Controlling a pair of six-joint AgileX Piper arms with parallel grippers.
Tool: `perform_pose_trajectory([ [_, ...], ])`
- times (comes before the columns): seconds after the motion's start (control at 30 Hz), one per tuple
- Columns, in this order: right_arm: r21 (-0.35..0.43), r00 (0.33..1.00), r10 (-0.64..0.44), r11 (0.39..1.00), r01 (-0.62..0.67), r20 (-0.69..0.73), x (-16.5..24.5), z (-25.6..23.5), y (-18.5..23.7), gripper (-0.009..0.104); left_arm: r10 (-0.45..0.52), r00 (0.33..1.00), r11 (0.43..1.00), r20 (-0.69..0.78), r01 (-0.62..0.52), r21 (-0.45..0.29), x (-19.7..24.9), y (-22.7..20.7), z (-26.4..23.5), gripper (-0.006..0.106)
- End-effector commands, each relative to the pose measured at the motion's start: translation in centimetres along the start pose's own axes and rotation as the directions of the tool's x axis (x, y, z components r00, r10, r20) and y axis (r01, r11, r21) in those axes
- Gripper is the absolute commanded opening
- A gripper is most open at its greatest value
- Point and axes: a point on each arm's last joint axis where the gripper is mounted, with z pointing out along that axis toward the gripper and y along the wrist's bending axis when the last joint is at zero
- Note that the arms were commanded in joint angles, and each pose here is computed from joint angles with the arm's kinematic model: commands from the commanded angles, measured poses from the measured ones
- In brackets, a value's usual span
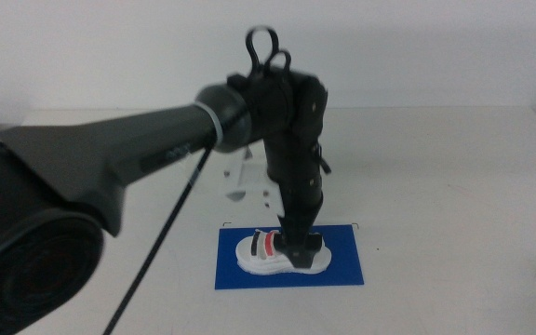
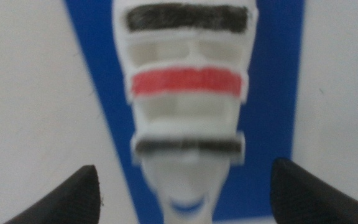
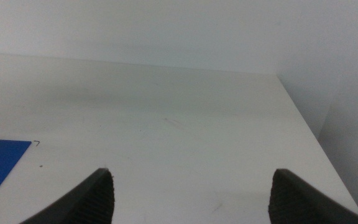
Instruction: Use one arm to grab the shoe from the table and place it on the mat.
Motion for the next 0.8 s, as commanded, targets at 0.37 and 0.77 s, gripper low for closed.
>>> perform_pose_trajectory([
  [0.37, 0.011, 0.995, -0.017, 1.000, 0.016, 0.097, -0.6, -0.2, -0.1, 0.064, 0.244, 0.967, 0.919, -0.075, -0.206, 0.337, -0.1, 4.0, -18.6, 0.094],
  [0.77, 0.011, 0.995, -0.017, 1.000, 0.016, 0.097, -0.6, -0.2, -0.1, 0.064, 0.801, -0.226, -0.131, 0.554, -0.970, -0.207, -3.9, 4.7, -23.9, 0.094],
])
